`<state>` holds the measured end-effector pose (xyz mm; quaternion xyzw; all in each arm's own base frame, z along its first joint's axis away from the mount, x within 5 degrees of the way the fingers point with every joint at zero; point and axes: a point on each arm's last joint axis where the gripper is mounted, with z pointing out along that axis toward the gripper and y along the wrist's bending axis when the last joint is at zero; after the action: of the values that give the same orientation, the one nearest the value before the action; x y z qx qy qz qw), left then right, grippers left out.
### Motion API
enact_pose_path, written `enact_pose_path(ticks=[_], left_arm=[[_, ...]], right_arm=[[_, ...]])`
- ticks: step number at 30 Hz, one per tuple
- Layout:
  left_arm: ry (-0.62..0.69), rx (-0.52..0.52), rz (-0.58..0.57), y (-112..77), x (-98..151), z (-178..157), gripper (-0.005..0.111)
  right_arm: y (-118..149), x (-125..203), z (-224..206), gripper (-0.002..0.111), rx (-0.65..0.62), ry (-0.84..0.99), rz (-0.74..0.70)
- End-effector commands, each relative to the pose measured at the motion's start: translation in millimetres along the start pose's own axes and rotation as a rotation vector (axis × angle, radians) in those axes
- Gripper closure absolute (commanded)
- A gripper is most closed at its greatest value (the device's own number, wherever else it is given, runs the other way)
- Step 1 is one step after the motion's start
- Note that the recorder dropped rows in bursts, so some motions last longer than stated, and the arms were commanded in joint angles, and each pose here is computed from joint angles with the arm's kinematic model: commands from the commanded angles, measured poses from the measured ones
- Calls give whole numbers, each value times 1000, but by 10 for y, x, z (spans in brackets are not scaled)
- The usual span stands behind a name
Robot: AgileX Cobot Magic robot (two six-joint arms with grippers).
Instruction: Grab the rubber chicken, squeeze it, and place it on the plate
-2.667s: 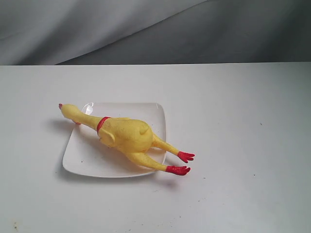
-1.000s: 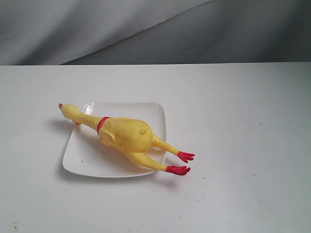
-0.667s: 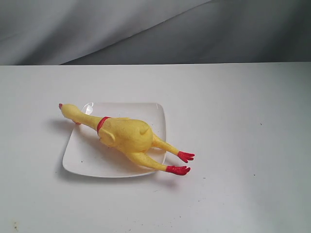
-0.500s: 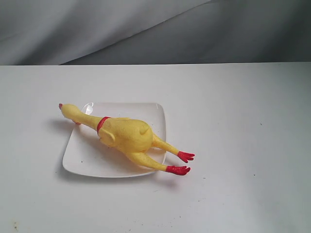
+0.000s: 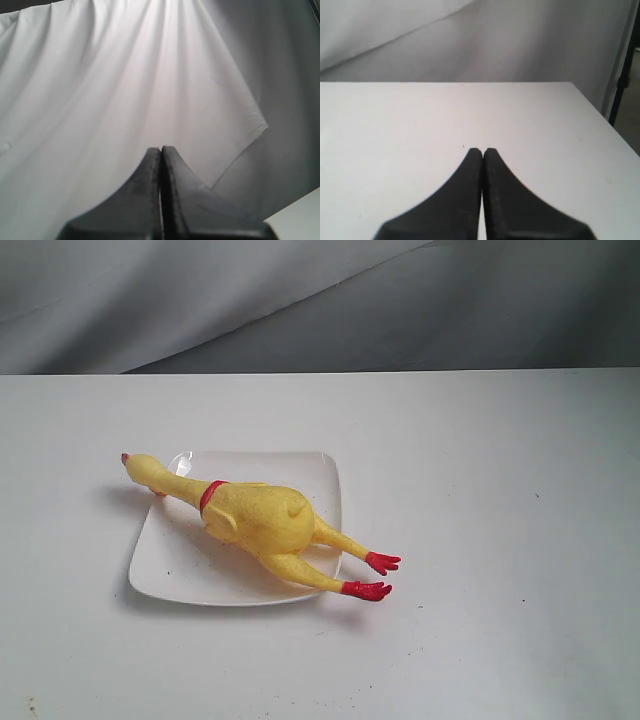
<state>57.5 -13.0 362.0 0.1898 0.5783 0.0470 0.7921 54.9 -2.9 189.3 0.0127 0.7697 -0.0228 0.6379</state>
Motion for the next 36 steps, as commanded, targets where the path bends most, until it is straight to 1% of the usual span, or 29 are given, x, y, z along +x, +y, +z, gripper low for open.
enact_pose_path(ticks=[1, 27, 30, 36], left_arm=[[2, -1, -25, 3, 0, -10, 107], [3, -5, -24, 6, 1, -10, 107], [0, -69, -9, 50, -14, -68, 107], [-23, -300, 57, 144, -95, -321, 107]], right_arm=[[1, 70, -1, 108, 2, 68, 10], [1, 70, -1, 108, 3, 68, 10], [1, 70, -1, 108, 3, 68, 10], [1, 70, -1, 108, 3, 68, 10]])
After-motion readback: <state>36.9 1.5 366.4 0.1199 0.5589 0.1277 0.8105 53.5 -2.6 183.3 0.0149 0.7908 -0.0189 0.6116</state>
